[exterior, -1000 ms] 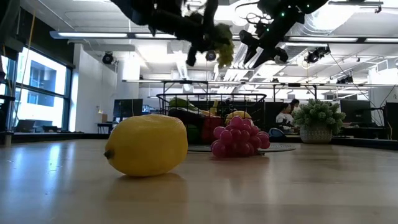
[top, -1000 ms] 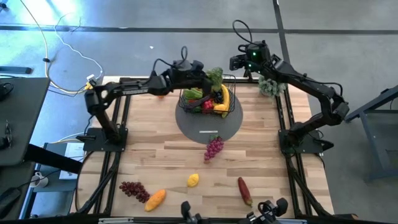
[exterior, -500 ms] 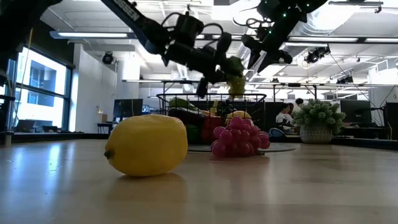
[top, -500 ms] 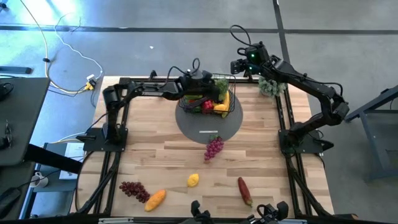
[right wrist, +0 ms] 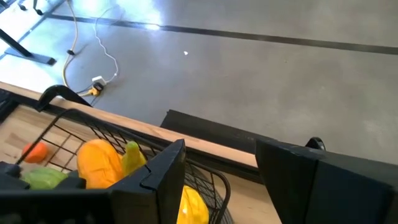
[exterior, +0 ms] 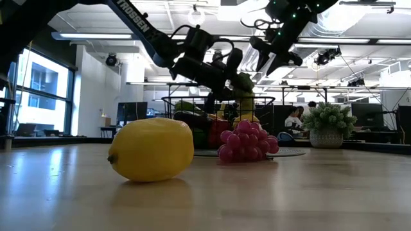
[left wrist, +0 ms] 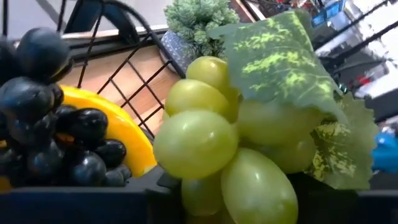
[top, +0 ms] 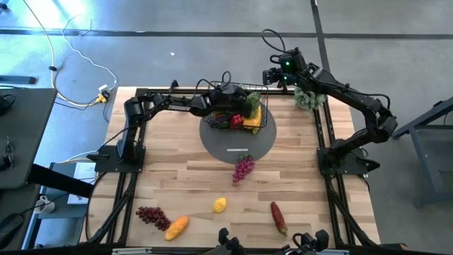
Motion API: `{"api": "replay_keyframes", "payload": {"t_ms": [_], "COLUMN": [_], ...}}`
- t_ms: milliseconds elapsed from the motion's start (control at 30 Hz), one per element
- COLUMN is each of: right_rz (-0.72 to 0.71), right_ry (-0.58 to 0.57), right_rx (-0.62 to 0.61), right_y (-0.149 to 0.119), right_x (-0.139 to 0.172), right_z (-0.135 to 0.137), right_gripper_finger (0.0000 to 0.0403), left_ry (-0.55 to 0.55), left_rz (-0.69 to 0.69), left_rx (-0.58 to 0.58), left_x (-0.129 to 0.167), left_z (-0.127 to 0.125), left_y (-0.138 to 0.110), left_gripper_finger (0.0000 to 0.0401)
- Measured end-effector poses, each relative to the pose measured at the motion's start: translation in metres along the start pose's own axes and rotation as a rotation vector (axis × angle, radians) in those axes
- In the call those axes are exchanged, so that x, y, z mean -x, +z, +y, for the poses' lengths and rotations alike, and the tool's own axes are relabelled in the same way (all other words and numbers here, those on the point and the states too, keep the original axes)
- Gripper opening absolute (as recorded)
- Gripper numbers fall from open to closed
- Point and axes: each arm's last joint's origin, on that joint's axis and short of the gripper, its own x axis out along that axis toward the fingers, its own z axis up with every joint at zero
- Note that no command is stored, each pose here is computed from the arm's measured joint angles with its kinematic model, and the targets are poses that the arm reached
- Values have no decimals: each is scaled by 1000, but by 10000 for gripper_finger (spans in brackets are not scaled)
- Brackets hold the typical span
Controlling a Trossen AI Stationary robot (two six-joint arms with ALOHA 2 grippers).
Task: Build produce basket
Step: Put the green grapes into the wire basket
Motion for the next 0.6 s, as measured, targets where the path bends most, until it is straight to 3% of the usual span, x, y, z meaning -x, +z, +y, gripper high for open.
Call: {"api": "replay_keyframes", "payload": {"t_ms": [200, 600], "right_rz": [36, 54], "right_ry": [-17, -20], "right_rx": [10, -5], "right_y": [-4, -5], "right_x": [0, 0], "right_z": [-2, -2], "right_gripper_finger": [177, 177], "left_ry": [-8, -52], "left_rz": [5, 71], "left_rx": [-56, -32], "left_x": [0, 1], "left_z": [-1, -5], "left_y": [0, 11], "left_gripper_finger": [158, 223]}}
